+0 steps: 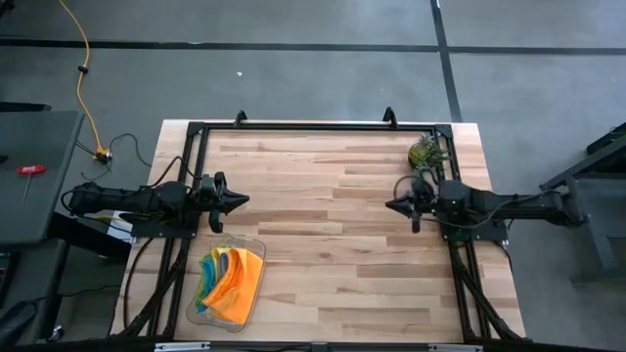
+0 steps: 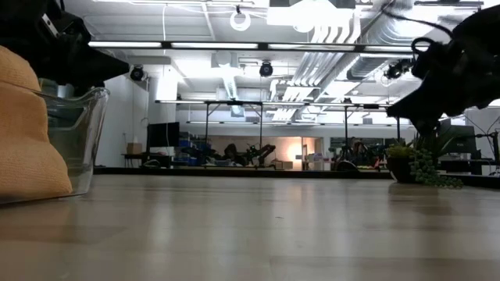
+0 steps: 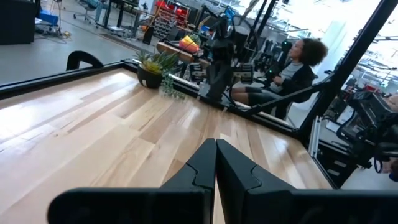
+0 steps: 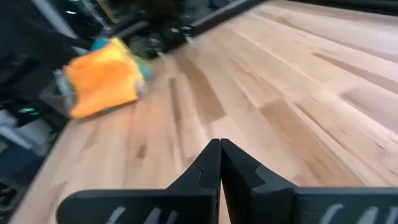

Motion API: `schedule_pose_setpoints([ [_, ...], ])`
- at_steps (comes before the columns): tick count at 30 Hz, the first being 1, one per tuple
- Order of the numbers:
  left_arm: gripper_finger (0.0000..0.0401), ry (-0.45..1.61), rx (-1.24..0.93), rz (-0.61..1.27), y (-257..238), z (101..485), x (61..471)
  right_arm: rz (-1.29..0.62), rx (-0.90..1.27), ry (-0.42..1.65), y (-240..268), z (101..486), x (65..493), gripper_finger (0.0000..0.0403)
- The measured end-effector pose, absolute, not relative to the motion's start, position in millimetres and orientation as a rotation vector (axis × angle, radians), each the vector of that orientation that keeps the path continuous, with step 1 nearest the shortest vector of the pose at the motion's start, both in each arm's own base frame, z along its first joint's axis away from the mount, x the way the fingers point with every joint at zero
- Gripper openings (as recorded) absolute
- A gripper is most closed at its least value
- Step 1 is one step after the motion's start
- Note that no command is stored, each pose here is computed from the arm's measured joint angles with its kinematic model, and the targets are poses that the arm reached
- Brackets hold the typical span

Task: Fold microfiber towels
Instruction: Return to Home Position

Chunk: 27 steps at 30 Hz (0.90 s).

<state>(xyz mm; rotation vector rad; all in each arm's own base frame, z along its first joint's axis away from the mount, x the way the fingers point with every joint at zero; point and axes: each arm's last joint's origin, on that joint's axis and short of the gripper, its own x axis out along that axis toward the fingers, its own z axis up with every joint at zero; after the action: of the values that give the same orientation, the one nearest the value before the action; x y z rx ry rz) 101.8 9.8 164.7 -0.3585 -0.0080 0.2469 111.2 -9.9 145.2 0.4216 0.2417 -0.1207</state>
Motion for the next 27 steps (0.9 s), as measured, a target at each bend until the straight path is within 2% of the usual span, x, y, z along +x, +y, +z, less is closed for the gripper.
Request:
schedule_pose_setpoints([
  [14,0.0003,-0.098,-0.366,0.228,10,173,96,-0.147,0.429,0.261,-10,144,112,0.0],
  [22,0.0003,-0.092,-0.365,0.229,10,172,96,-0.083,0.415,-0.083,-10,175,96,0.0],
  [27,0.0003,-0.09,-0.365,0.221,9,172,96,-0.081,0.409,-0.208,-10,186,94,0.0],
])
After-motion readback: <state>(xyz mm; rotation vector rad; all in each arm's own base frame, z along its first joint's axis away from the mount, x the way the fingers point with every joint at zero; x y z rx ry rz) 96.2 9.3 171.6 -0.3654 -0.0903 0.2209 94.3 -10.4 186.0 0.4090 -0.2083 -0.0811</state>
